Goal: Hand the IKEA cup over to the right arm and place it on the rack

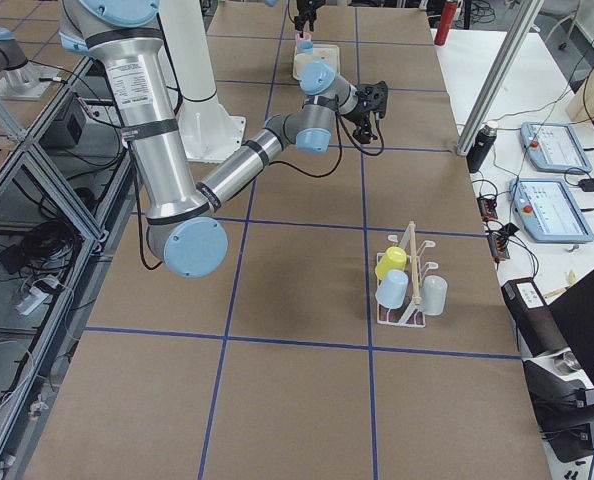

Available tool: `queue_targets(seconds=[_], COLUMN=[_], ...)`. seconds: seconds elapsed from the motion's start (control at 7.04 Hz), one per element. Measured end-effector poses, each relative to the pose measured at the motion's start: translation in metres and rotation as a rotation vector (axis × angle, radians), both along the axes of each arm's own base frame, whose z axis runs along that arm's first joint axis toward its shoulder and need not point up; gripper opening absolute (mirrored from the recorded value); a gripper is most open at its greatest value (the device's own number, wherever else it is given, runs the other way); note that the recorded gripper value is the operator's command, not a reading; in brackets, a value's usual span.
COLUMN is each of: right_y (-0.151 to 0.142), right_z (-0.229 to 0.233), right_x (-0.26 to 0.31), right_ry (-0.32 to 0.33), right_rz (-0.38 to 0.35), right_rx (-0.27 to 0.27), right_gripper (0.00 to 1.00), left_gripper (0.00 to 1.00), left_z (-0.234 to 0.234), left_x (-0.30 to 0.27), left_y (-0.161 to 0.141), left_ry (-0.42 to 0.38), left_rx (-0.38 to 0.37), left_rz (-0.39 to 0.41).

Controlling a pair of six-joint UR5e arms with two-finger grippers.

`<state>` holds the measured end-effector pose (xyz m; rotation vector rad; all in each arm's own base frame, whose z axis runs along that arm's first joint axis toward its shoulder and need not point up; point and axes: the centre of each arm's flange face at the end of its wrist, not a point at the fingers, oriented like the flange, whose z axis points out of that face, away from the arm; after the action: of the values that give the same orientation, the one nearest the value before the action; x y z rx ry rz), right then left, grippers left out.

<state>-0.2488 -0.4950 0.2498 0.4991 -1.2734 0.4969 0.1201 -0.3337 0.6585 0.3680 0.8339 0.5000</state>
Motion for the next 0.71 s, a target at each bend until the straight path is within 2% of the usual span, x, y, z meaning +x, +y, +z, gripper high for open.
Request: queue_targets(seconds=[0.14, 0.28, 0.43, 0.71], right_y=[0.0002, 0.0002, 0.0002, 0.0008], right_z=[0.0000, 0.0003, 0.0005, -0.0007], right_x=[0.0001, 0.0002, 0.0002, 0.0006], right_ry=[0.000, 0.000, 0.000, -0.001], right_rz=[0.000, 0.000, 0.000, 0.000], right_rx=[0.000, -0.001, -0.001, 0.001], right_gripper=[1.00, 1.00, 1.00, 1.00], left_gripper=[0.30, 0.12, 0.00, 0.00], left_z=[-0.0002, -0.0007, -0.0011, -0.0014], left_x=[0.0031, 0.0062, 0.0085, 0.0082], left_y=[0.0007, 0.0011, 0.0013, 0.0015], left_ry=[0.000, 0.000, 0.001, -0.003], left_rx=[0.001, 0.002, 0.003, 0.011], left_rz=[0.008, 0.016, 0.022, 0.024])
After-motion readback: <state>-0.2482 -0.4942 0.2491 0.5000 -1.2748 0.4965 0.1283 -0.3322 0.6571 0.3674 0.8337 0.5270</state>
